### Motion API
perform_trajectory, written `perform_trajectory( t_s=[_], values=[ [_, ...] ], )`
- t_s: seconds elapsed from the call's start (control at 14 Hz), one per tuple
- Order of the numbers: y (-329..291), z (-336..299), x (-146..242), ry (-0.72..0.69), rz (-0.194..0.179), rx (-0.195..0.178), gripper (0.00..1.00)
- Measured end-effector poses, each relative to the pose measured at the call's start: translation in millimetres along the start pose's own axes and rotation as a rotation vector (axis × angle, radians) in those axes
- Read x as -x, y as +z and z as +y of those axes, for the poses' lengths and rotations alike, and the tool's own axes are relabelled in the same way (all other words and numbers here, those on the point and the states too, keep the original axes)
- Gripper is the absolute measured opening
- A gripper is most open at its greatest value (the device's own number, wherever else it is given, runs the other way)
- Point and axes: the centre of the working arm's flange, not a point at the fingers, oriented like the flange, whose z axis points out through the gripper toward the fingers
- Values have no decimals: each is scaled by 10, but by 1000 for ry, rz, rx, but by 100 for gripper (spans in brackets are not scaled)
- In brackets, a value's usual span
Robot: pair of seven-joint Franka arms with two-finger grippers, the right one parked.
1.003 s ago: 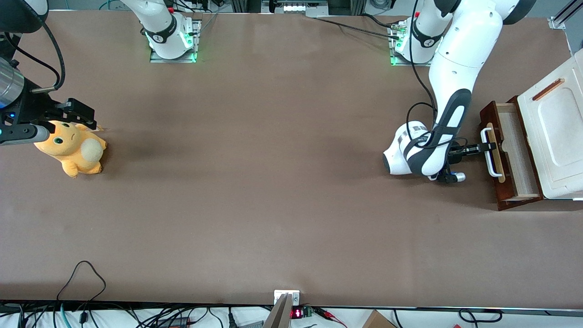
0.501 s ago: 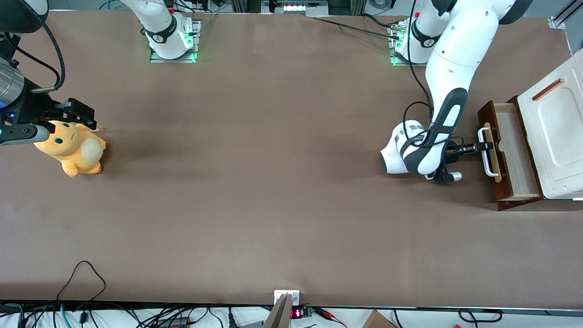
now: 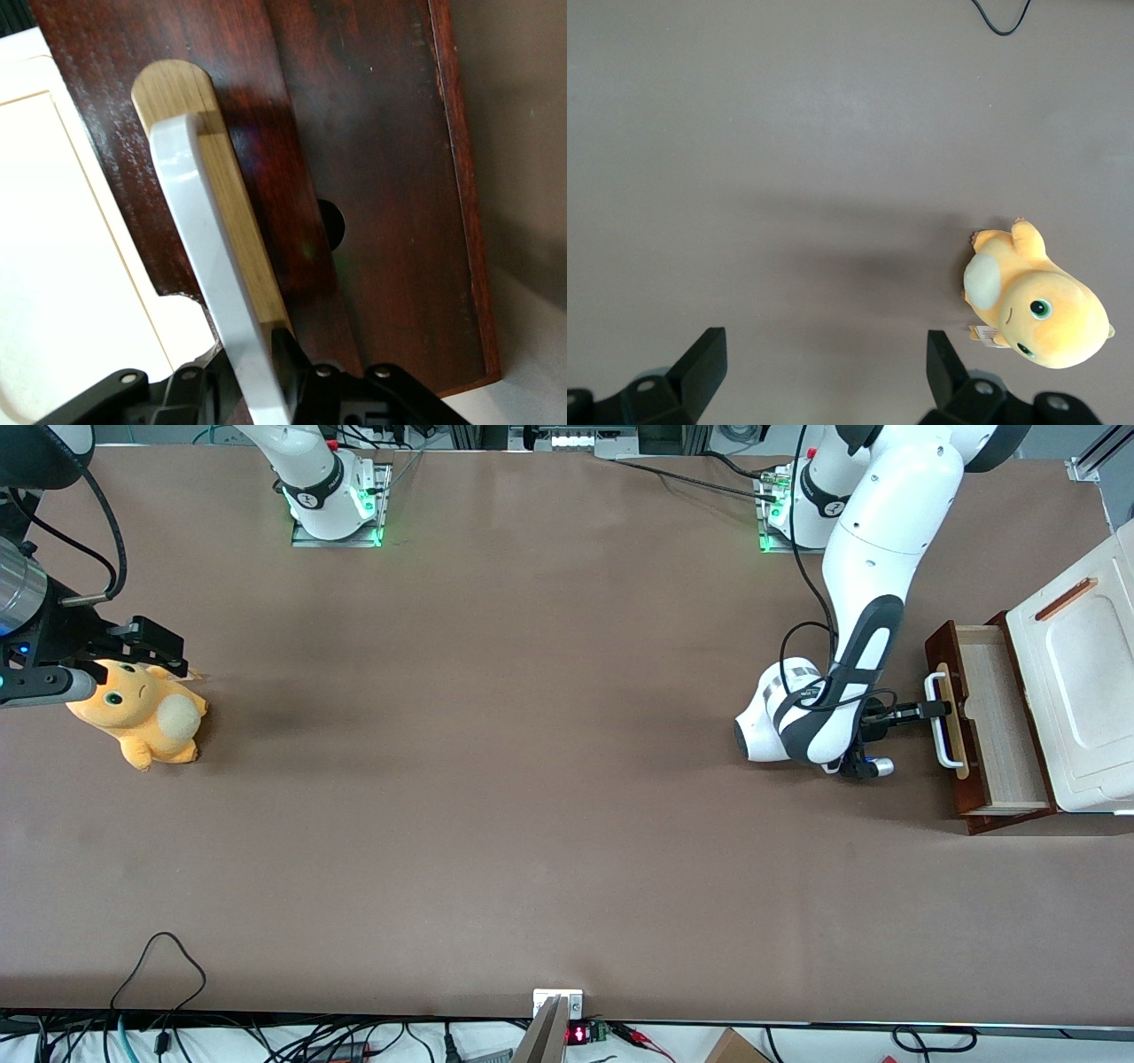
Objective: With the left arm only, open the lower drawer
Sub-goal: 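Keep pulling the drawer outward with the left gripper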
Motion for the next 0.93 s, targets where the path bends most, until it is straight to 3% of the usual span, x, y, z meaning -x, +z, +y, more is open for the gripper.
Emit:
perform_trajectory(
  t_s=[0.93],
  values=[
    [-117,25,40,0,8,-3,18]
  ],
)
